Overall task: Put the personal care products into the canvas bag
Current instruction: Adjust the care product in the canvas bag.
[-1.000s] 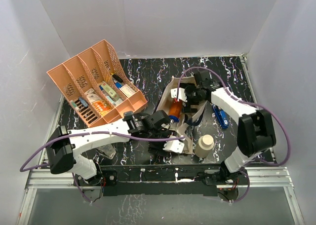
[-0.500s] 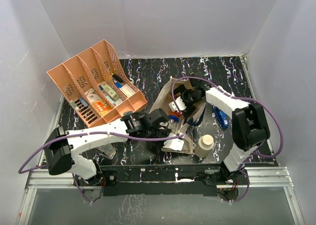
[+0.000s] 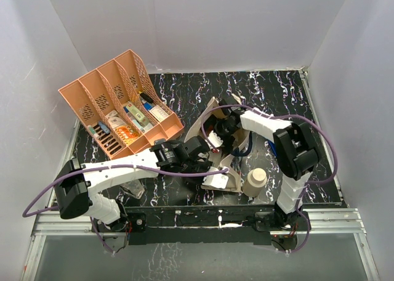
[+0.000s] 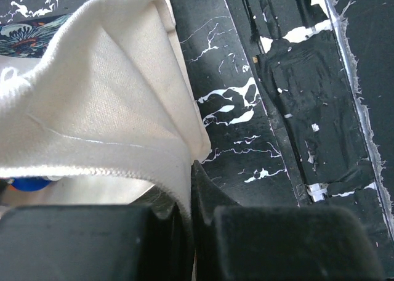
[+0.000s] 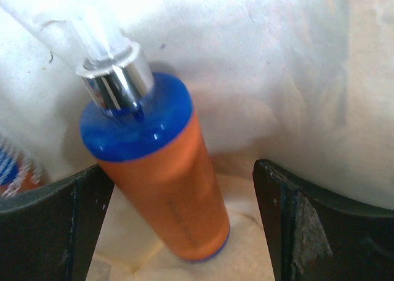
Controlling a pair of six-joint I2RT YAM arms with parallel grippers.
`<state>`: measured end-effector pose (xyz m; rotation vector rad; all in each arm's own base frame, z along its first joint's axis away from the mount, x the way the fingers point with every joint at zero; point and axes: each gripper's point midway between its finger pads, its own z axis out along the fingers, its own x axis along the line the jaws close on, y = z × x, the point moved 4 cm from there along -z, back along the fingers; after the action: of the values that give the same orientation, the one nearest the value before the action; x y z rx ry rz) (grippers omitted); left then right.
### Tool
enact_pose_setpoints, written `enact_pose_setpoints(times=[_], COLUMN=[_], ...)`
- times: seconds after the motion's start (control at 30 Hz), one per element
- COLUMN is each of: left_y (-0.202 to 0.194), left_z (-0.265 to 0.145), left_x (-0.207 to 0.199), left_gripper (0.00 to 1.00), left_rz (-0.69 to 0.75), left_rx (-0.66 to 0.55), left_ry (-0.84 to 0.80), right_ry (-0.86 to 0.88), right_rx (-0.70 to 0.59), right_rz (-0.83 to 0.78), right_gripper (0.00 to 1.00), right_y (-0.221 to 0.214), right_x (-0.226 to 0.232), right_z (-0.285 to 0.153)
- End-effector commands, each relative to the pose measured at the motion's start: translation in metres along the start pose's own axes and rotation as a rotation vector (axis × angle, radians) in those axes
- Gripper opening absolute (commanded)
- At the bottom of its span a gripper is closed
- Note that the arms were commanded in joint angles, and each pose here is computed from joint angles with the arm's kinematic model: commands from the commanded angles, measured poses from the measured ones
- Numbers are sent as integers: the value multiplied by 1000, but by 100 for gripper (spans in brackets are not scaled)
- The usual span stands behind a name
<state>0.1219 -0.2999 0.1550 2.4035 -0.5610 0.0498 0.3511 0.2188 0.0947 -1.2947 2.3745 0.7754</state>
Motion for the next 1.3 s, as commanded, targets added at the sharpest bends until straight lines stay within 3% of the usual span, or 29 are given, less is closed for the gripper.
enact_pose_setpoints(times=[0.0,0.17,0.27,0.47,0.53,0.63,0.83,1.17,1.27], left_y=[-2,-1,-2,2,2,5,7,8,15], left_z=[0,-5,-8,-15,-16,-17,-18,-20,-25], left_x=[-10,-7,-4,16,23,31,35,45,57], left_gripper=[0,0,0,0,0,0,0,0,10], left_rz=[-5,-17,-41,-111,-128,-152,-193,-260,-268], left_rx=[-19,-4,1,-13,-15,-26,-38,-55,-68], left_ry=[-42,-24,-5,99,134,173,197,255,303], right_ry=[264,380,371,131,14,-122,-304,-455,-531], right_rx=[-59,-28,-27,-91,-110,-131,-205,-337,-379], right_rz=[119,145,179,418,415,415,515,706,800], right_gripper=[96,88,73,38,24,13,8,8,8], right_y=[4,1,4,3,4,11,18,35,34], right_x=[66,99,92,8,-23,-50,-77,-97,-101], right_z=[43,53,51,4,-21,-50,-91,-134,-151])
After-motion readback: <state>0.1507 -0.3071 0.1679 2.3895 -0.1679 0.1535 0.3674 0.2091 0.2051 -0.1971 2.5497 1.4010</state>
